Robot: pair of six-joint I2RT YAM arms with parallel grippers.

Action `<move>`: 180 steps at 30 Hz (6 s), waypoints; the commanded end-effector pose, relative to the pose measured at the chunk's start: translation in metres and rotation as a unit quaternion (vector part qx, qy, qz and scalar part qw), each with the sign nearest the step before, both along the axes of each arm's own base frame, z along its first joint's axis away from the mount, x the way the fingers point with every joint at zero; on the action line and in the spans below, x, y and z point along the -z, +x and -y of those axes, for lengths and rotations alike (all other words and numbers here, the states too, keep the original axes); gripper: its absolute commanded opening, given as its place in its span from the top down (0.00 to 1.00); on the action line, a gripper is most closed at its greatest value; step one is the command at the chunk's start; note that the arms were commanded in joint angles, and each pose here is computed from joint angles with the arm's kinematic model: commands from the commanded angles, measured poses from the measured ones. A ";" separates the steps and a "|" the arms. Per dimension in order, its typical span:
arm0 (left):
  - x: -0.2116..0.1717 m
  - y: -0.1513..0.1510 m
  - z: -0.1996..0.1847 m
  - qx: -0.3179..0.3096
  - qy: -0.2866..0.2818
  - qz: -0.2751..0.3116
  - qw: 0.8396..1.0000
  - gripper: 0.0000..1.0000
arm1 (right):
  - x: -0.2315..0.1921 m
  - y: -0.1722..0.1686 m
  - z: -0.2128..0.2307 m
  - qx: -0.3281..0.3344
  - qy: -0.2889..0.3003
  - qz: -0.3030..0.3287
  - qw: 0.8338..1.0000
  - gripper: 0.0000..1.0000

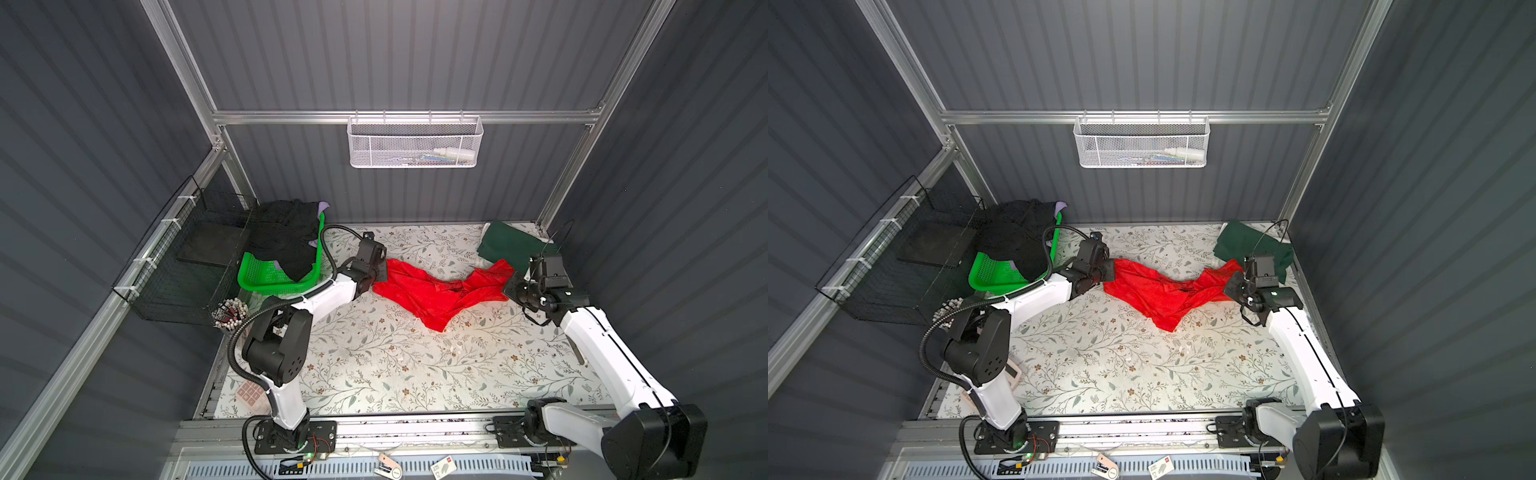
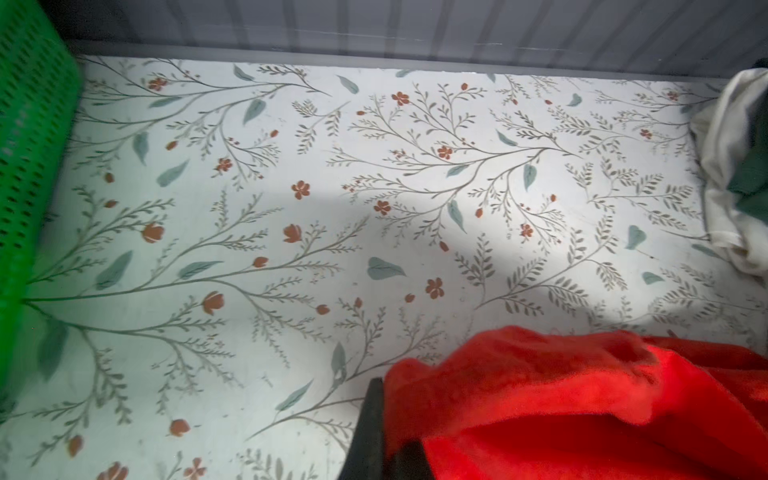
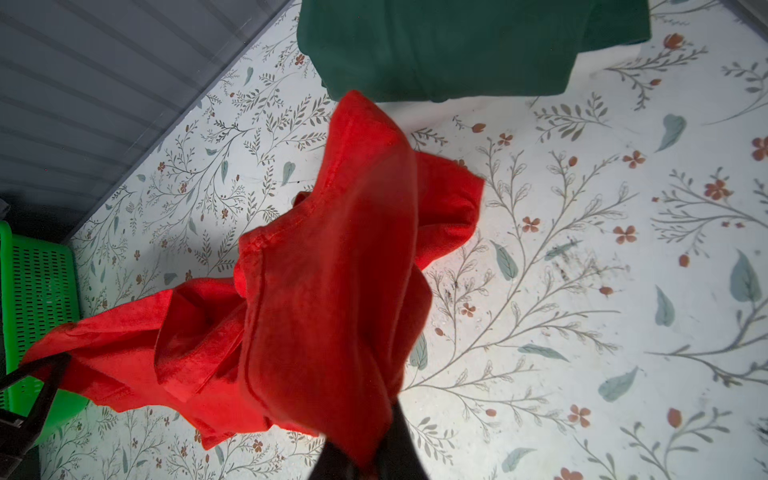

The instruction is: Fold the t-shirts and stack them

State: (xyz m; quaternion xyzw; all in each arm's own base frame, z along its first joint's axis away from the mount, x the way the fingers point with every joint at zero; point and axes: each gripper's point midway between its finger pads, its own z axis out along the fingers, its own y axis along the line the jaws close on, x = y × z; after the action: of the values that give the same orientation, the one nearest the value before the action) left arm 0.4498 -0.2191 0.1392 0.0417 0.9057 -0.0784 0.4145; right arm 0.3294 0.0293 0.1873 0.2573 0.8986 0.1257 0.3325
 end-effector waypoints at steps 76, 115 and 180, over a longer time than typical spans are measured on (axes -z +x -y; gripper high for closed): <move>0.052 -0.096 0.099 0.164 -0.101 -0.125 0.973 0.19 | 0.054 0.030 -0.018 0.006 0.110 -0.001 0.994 1.00; -0.083 -0.070 0.022 0.049 -0.051 0.018 0.997 1.00 | 0.002 0.005 -0.036 -0.083 -0.044 0.024 0.995 1.00; -0.383 -0.177 -0.086 -0.068 -0.018 0.373 0.925 1.00 | -0.217 -0.024 -0.094 -0.128 -0.210 0.230 0.942 1.00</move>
State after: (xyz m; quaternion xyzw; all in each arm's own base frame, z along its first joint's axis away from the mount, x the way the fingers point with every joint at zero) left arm 0.2726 -0.1575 0.5040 0.0511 0.7091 -0.0783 0.6989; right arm 0.2963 0.1255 0.4084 0.0234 0.8287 0.0406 0.5578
